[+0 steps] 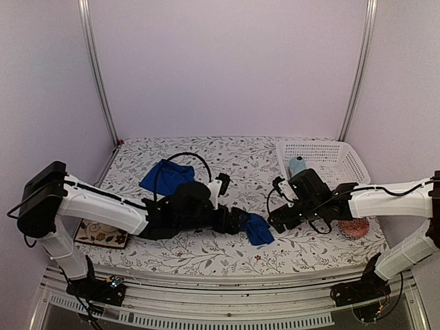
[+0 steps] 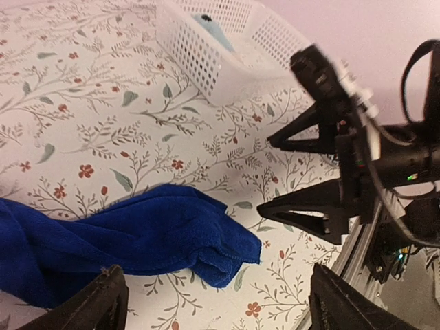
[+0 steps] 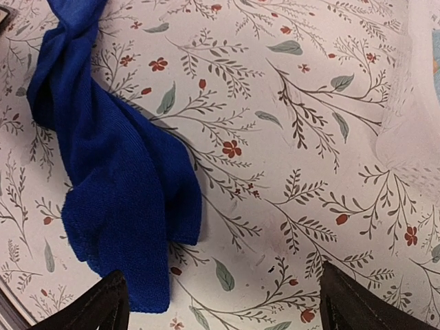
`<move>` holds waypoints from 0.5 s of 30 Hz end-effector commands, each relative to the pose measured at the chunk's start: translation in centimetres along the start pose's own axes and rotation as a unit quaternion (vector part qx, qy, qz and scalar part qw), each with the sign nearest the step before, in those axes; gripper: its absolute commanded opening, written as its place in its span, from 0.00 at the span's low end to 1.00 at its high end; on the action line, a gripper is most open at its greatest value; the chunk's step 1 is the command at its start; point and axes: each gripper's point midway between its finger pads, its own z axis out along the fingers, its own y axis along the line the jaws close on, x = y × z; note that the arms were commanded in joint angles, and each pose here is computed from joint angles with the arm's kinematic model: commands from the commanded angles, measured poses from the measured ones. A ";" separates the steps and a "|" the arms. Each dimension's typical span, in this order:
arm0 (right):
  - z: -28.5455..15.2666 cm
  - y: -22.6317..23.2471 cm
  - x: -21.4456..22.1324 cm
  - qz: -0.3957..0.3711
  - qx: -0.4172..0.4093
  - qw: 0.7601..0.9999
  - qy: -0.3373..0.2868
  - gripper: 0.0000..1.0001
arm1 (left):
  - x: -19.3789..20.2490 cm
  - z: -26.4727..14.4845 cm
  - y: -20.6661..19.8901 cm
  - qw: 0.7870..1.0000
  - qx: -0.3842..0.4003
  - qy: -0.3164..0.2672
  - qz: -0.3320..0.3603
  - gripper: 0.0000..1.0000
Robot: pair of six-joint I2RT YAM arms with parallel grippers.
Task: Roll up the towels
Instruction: Move the towel to the center of the board, then pick up the towel from the center of the board.
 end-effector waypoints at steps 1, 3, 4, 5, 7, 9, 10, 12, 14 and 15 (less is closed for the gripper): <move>1.3 -0.2 -0.9 0.011 -0.007 1.000 0.000 0.93 | -2.4 -2.6 3.3 0.997 -0.067 -0.037 0.024 0.92; 1.3 1.1 -1.0 0.008 -0.042 0.999 0.002 0.89 | -3.2 -3.9 5.4 0.993 -0.106 -0.048 0.030 0.95; 1.1 1.6 -1.0 0.002 -0.057 0.998 0.000 0.87 | -3.4 -4.6 6.4 0.990 -0.126 -0.050 0.033 0.96; 1.0 1.9 -0.8 -0.003 -0.064 0.998 0.000 0.87 | -3.6 -5.1 7.7 0.988 -0.146 -0.049 0.033 0.96; 0.6 2.9 -0.5 -0.021 -0.079 0.997 -0.001 0.85 | -4.0 -6.4 10.6 0.980 -0.190 -0.050 0.031 0.97; 0.3 4.3 0.0 -0.052 -0.096 0.994 0.008 0.83 | -4.0 -7.4 13.5 0.972 -0.230 -0.047 0.026 0.97; 0.3 4.9 0.4 -0.067 -0.099 0.993 0.012 0.83 | -3.8 -7.9 14.9 0.967 -0.248 -0.043 0.022 0.97; 0.5 5.8 1.1 -0.090 -0.100 0.991 0.024 0.83 | -3.8 -8.6 17.2 0.962 -0.271 -0.041 0.010 0.97; 1.1 5.9 1.8 -0.102 -0.084 0.991 0.039 0.81 | -3.8 -9.1 18.9 0.958 -0.285 -0.042 0.000 0.97; 1.4 5.8 2.2 -0.106 -0.074 0.991 0.047 0.80 | -3.9 -9.3 19.5 0.956 -0.289 -0.043 -0.004 0.97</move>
